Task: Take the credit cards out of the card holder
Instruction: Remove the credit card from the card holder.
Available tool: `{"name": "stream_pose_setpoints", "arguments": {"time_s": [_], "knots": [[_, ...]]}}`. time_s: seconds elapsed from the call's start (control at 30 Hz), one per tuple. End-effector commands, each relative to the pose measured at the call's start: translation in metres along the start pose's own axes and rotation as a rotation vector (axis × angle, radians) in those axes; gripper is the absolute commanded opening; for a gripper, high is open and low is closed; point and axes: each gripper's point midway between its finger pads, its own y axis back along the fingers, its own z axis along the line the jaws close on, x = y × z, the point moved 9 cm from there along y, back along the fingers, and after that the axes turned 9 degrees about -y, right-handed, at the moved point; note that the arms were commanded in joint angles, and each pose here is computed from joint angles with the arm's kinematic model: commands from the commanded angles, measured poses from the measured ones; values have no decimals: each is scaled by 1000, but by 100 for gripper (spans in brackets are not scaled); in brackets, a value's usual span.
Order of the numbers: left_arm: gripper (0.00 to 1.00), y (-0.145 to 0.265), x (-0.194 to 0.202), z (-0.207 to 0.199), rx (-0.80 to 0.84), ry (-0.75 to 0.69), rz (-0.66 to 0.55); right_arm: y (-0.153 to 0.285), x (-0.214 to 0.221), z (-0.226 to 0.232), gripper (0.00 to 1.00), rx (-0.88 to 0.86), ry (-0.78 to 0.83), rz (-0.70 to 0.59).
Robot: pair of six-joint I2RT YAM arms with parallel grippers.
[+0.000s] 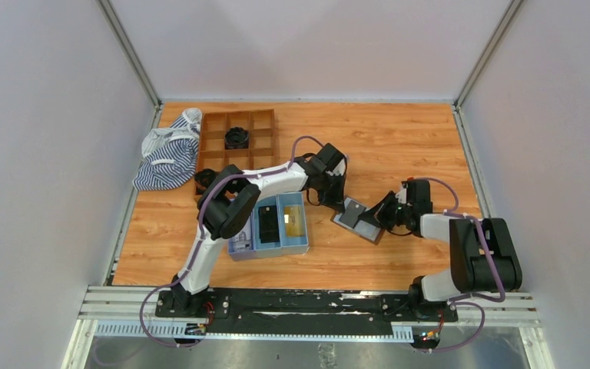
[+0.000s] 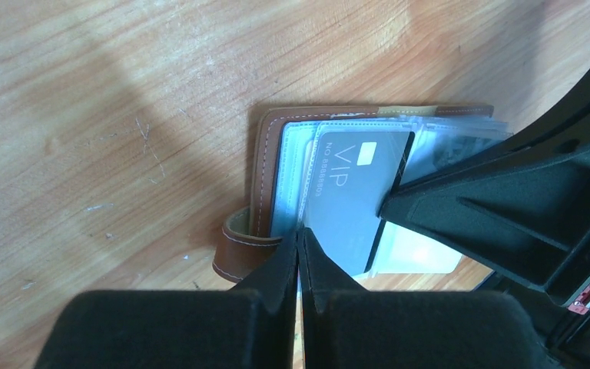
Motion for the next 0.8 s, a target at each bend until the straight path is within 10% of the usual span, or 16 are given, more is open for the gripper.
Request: {"name": "stream_pose_setpoints", "arguments": {"time_s": [0.0,0.77], "knots": [[0,-25,36,41,-141,61,142,5,13,-17,0,78,0,27],[0,-21,42,62,-160,127,152,34,14,-28,0,-19,8,57]]}}
